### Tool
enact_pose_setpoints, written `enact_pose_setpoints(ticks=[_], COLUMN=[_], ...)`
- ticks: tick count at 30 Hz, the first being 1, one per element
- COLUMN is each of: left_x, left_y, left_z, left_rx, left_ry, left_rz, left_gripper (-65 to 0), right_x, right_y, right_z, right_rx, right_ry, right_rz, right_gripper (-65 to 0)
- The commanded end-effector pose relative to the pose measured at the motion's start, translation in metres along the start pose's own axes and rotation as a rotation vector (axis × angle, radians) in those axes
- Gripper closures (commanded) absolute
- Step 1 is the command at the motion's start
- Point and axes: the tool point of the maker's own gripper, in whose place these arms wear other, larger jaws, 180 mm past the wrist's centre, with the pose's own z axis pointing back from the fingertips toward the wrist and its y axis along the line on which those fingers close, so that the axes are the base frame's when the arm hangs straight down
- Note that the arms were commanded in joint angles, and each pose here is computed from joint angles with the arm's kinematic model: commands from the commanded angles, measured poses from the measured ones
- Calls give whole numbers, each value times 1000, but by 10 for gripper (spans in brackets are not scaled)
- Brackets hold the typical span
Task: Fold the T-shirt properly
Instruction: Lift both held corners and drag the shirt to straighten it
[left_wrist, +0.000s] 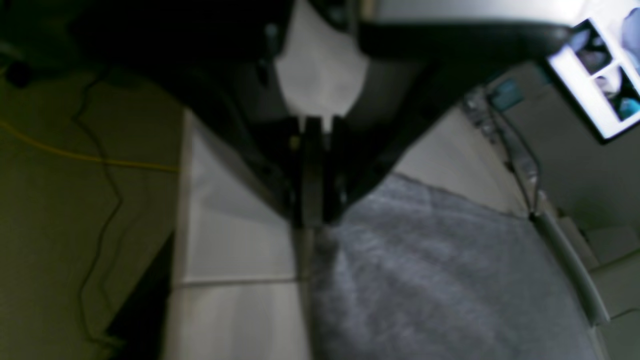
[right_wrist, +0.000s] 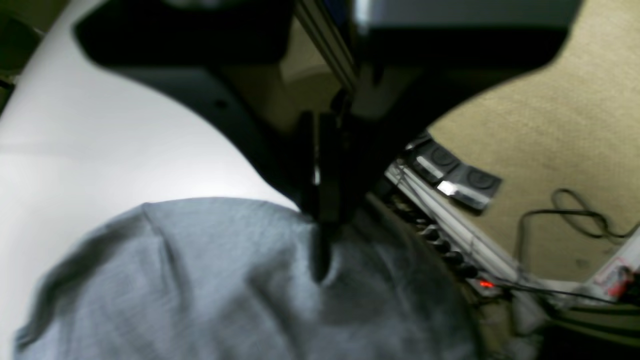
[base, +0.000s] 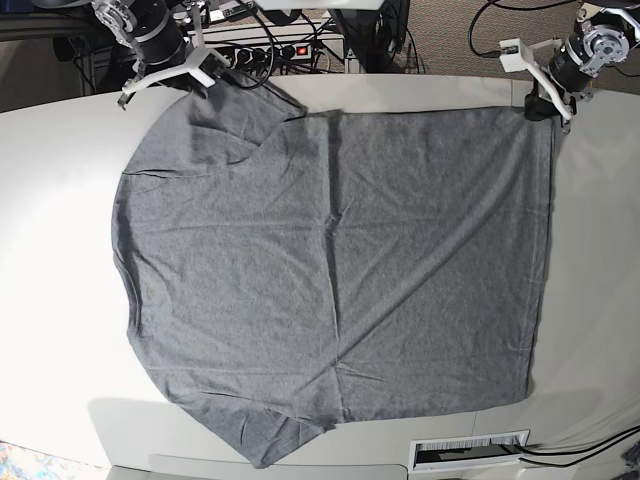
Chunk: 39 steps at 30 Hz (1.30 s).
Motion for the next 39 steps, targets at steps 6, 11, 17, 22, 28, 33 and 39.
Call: enact_pose_setpoints(ticks=[6,11,17,22,28,33,39], left_x=[-10,-13,-23,-24,-31,-37,-38], left_y=[62,98,132,135,150,165,177], left_z=[-3,-10,-15,-15,-12,-12,-14], left_rx=[232,326,405,414,452,485,504], left_ry=[15,21,39,49,67,80,57], left_rz=[-44,-24,77,50,35,58,149], left_gripper=[0,0,0,0,0,0,0], right_x=[10,14,29,36,47,53,30], right_y=[-48,-80,-98,-110,-131,-138,-162], right_z=[9,11,10,11,15,15,-12], right_rx=[-181,-278,-338,-376,-448,-475,-540], right_ry=[-37,-66,-122,-145,-189,-212,-135], right_rz=[-5,-12,-66,-63,-81,-91,-103], right_gripper=[0,0,0,0,0,0,0])
